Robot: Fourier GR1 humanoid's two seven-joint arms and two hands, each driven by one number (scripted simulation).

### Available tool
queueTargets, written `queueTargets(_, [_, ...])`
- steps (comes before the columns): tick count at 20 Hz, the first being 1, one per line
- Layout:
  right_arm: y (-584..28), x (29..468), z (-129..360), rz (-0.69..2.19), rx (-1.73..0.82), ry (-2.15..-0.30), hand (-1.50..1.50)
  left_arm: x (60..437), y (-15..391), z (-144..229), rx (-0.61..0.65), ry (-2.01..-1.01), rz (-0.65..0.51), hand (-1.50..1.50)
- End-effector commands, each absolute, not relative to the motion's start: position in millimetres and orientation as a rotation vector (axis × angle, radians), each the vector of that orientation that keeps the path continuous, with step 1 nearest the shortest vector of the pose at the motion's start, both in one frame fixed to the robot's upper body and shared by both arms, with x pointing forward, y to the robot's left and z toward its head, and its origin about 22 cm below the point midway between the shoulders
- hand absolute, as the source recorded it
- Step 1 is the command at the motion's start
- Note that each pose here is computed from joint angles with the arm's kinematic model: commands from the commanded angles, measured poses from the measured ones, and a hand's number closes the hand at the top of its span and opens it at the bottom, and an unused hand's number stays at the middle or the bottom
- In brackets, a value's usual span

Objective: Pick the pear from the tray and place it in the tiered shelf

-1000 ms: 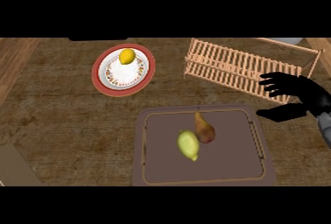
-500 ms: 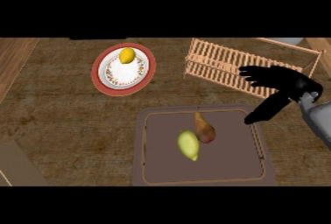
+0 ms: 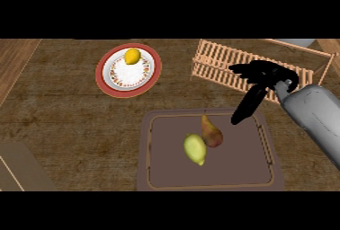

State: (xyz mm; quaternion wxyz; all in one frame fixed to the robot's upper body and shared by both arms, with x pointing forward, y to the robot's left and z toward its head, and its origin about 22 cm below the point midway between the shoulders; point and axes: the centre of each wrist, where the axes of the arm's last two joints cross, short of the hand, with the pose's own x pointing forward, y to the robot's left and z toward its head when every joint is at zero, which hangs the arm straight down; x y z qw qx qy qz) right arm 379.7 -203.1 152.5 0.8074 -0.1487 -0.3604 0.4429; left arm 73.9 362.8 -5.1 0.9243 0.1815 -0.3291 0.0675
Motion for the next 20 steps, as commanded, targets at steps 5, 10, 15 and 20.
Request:
queueTargets(5, [-151,389,142,1.009,-0.426,-0.617,-1.5,149,309,22,0.135,-1.056,0.063,0.0])
queueTargets(10, [-122,387,123,1.079,-0.431,-0.544,-1.5,150,311,24,0.154,-1.048,0.087,0.0])
queueTargets(15, [-108,392,121,1.122,-0.471,-0.487,-1.5,150,312,26,0.156,-1.028,0.092,0.0])
queueTargets(20, [-111,393,108,1.14,-0.517,-0.446,-1.5,144,309,22,0.156,-1.01,0.109,0.0])
